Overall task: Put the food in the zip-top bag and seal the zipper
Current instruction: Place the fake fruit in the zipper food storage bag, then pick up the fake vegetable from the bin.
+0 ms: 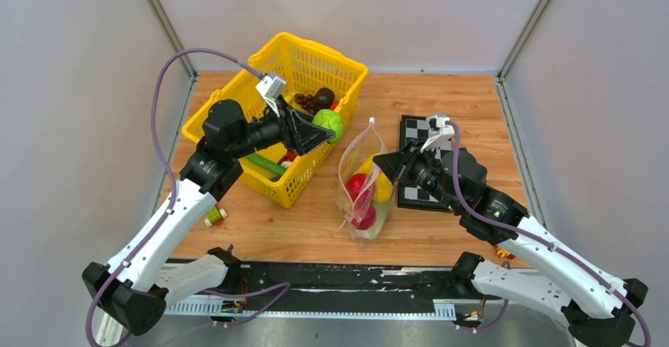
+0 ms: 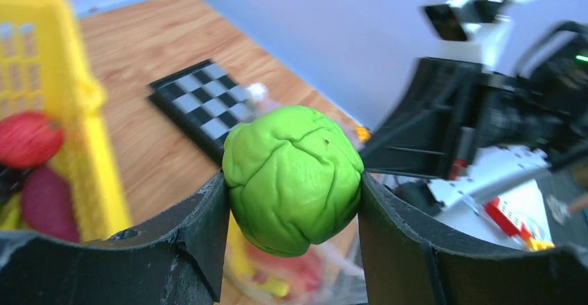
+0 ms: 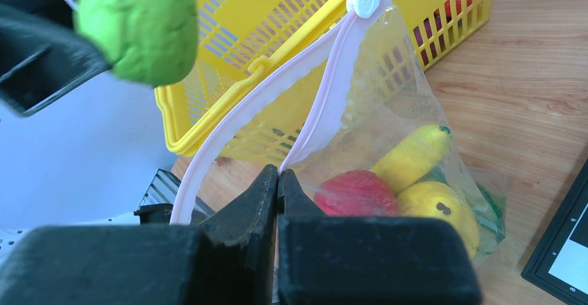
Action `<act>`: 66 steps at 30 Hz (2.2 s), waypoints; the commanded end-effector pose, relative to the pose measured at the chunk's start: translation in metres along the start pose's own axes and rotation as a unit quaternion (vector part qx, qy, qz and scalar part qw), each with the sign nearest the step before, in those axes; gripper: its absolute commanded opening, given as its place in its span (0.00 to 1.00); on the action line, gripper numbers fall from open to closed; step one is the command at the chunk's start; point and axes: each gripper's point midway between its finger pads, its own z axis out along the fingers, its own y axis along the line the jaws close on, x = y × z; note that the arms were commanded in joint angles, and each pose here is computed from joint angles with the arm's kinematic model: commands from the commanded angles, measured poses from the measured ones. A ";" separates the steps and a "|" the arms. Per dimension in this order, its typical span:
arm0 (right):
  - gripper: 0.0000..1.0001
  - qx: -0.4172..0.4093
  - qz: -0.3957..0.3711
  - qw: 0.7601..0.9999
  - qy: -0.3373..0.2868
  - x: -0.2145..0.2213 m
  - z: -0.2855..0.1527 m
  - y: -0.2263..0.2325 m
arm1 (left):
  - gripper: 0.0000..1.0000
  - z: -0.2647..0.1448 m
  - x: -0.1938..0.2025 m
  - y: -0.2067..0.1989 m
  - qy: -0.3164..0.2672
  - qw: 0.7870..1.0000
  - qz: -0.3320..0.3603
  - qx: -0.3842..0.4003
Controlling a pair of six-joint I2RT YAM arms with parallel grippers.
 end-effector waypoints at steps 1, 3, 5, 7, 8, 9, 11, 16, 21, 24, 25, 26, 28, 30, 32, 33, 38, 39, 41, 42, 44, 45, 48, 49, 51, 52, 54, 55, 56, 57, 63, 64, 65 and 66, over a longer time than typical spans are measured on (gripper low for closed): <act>0.00 -0.017 0.009 1.000 -0.023 -0.015 -0.002 0.011 | 0.35 0.000 -0.025 -0.060 -0.026 0.992 0.078 0.100; 0.00 -0.017 0.008 1.000 -0.023 -0.015 -0.002 0.011 | 0.36 0.002 -0.019 -0.070 -0.016 0.989 0.094 0.116; 0.00 -0.018 0.008 1.000 -0.023 -0.015 -0.003 0.011 | 0.38 0.005 -0.010 -0.079 0.002 0.985 0.109 0.134; 0.00 -0.018 0.009 0.999 -0.025 -0.015 -0.003 0.011 | 0.38 0.009 0.001 -0.086 0.021 0.982 0.121 0.147; 0.00 -0.019 0.009 0.999 -0.024 -0.015 -0.003 0.011 | 0.38 0.012 0.006 -0.087 0.030 0.980 0.125 0.149; 0.00 -0.019 0.009 0.999 -0.024 -0.014 -0.002 0.011 | 0.38 0.014 0.012 -0.088 0.040 0.979 0.129 0.150; 0.00 -0.019 0.008 1.000 -0.023 -0.014 -0.002 0.012 | 0.39 0.020 0.021 -0.089 0.053 0.978 0.138 0.149; 0.00 -0.018 0.011 0.999 -0.024 -0.015 -0.004 0.011 | 0.42 0.031 0.034 -0.086 0.078 0.975 0.155 0.140; 0.00 -0.016 0.011 0.999 -0.028 -0.016 -0.007 0.010 | 0.50 0.038 0.050 -0.066 0.112 0.975 0.162 0.105; 0.00 -0.018 0.011 0.999 -0.031 -0.018 -0.008 0.010 | 0.63 0.041 0.055 -0.058 0.122 0.975 0.160 0.090; 0.00 -0.018 0.011 0.999 -0.031 -0.017 -0.009 0.010 | 0.64 0.042 0.056 -0.056 0.123 0.976 0.160 0.085; 0.00 -0.019 0.011 0.999 -0.033 -0.018 -0.010 0.010 | 0.66 0.043 0.055 -0.055 0.121 0.976 0.161 0.082; 0.00 -0.019 0.011 0.999 -0.034 -0.019 -0.010 0.010 | 0.73 0.044 0.053 -0.054 0.119 0.977 0.162 0.077; 0.00 -0.018 0.011 0.999 -0.034 -0.018 -0.011 0.009 | 0.76 0.045 0.051 -0.054 0.117 0.977 0.162 0.076; 0.00 -0.016 0.010 0.999 -0.035 -0.018 -0.010 0.008 | 0.86 0.045 0.048 -0.055 0.111 0.978 0.162 0.074; 0.00 -0.016 0.010 0.999 -0.035 -0.018 -0.010 0.008 | 0.88 0.046 0.048 -0.054 0.108 0.978 0.161 0.073; 0.00 -0.016 0.010 0.999 -0.034 -0.017 -0.009 0.007 | 0.93 0.048 0.048 -0.051 0.106 0.979 0.159 0.064; 0.00 -0.016 0.010 0.999 -0.034 -0.017 -0.009 0.008 | 0.93 0.047 0.047 -0.051 0.105 0.980 0.158 0.063; 0.00 -0.015 0.009 0.999 -0.034 -0.017 -0.009 0.007 | 0.93 0.046 0.044 -0.052 0.100 0.980 0.161 0.062; 0.00 -0.015 0.009 0.999 -0.034 -0.017 -0.009 0.007 | 0.93 0.044 0.042 -0.052 0.097 0.980 0.162 0.061; 0.00 -0.013 0.008 0.999 -0.035 -0.017 -0.010 0.006 | 0.93 0.042 0.036 -0.051 0.085 0.981 0.166 0.051; 0.00 -0.012 0.009 0.999 -0.036 -0.017 -0.010 0.006 | 0.93 0.040 0.032 -0.050 0.078 0.982 0.169 0.042; 0.00 -0.011 0.008 0.999 -0.036 -0.017 -0.010 0.005 | 0.93 0.032 0.022 -0.042 0.057 0.982 0.179 0.007; 0.00 -0.009 0.008 0.999 -0.036 -0.017 -0.009 0.005 | 0.94 0.029 0.017 -0.035 0.047 0.982 0.183 -0.015; 0.00 -0.008 0.007 0.999 -0.036 -0.017 -0.009 0.004 | 0.97 0.023 0.010 -0.025 0.031 0.980 0.189 -0.051; 0.00 -0.008 0.008 0.999 -0.036 -0.017 -0.010 0.004 | 0.99 0.020 0.006 -0.019 0.022 0.979 0.190 -0.071; 0.00 -0.008 0.007 0.999 -0.036 -0.017 -0.010 0.004 | 1.00 0.012 -0.001 -0.006 0.003 0.975 0.193 -0.113; 0.00 -0.007 0.007 0.999 -0.037 -0.017 -0.010 0.004 | 1.00 0.008 -0.005 0.000 -0.007 0.972 0.193 -0.135; 0.00 -0.007 0.008 0.999 -0.036 -0.017 -0.009 0.004 | 1.00 0.003 -0.010 0.008 -0.018 0.968 0.190 -0.162; 0.00 -0.007 0.007 0.999 -0.036 -0.017 -0.009 0.003 | 1.00 -0.002 -0.013 0.017 -0.027 0.964 0.184 -0.192; 0.00 -0.008 0.007 0.999 -0.035 -0.017 -0.009 0.004 | 1.00 -0.048 -0.024 0.086 -0.083 0.909 0.095 -0.398; 0.00 -0.007 0.007 0.999 -0.035 -0.017 -0.009 0.004 | 1.00 -0.056 -0.020 0.097 -0.080 0.899 0.077 -0.423; 0.00 -0.008 0.008 0.999 -0.035 -0.017 -0.009 0.005 | 1.00 -0.061 -0.017 0.108 -0.079 0.891 0.058 -0.443; 0.00 -0.009 0.008 0.999 -0.034 -0.016 -0.009 0.005 | 1.00 -0.066 -0.014 0.117 -0.079 0.883 0.039 -0.460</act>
